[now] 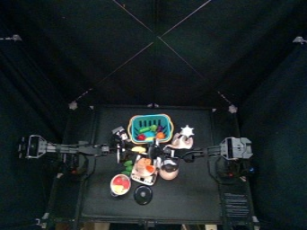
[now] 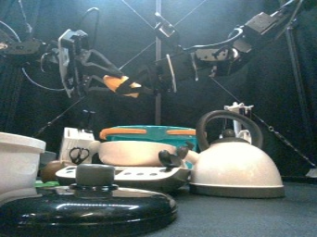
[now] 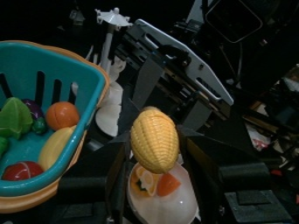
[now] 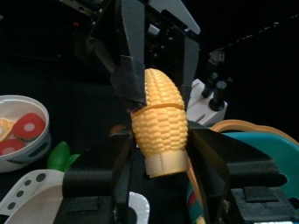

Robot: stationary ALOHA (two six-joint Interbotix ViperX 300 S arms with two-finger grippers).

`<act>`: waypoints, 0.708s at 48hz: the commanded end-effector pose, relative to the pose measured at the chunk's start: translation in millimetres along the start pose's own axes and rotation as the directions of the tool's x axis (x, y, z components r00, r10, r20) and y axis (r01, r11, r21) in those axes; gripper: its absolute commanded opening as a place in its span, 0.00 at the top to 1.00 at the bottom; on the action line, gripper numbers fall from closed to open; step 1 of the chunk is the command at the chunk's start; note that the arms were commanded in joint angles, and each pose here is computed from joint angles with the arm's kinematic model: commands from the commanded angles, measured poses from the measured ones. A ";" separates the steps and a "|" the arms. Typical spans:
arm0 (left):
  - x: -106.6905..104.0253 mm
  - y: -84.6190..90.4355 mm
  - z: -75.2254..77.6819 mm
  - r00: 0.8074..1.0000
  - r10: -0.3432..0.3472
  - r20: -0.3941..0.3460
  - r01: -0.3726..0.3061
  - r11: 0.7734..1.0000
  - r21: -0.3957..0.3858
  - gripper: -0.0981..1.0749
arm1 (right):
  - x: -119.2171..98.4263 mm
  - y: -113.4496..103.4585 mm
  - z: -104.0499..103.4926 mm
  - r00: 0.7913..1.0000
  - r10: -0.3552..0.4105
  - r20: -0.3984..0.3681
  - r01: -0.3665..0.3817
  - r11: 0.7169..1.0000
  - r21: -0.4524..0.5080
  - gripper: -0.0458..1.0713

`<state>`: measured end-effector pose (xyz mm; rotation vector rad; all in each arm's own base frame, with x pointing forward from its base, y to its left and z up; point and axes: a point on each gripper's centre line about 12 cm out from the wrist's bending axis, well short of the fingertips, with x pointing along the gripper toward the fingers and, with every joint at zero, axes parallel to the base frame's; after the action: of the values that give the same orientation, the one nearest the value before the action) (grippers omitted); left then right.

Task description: Pull apart corn

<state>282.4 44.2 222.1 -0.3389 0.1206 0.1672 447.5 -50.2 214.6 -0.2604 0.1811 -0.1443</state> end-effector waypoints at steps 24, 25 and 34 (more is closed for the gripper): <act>-1.1 1.6 5.2 1.000 0.006 0.020 -0.006 1.000 -0.001 0.41 | -10.3 -4.6 15.5 1.000 -0.009 0.027 0.008 1.000 0.014 0.68; -1.5 1.7 5.0 1.000 0.006 0.020 -0.006 1.000 -0.002 0.41 | -10.3 -4.6 15.5 1.000 -0.009 0.027 0.008 1.000 0.014 0.68; -3.9 3.0 5.0 1.000 0.010 0.023 -0.010 1.000 -0.003 0.41 | -11.1 -5.2 17.3 0.999 -0.010 0.032 0.009 1.000 0.014 0.69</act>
<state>279.5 43.7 220.3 -0.3392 0.1252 0.1680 442.9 -48.5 212.8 -0.2541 0.1958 -0.1405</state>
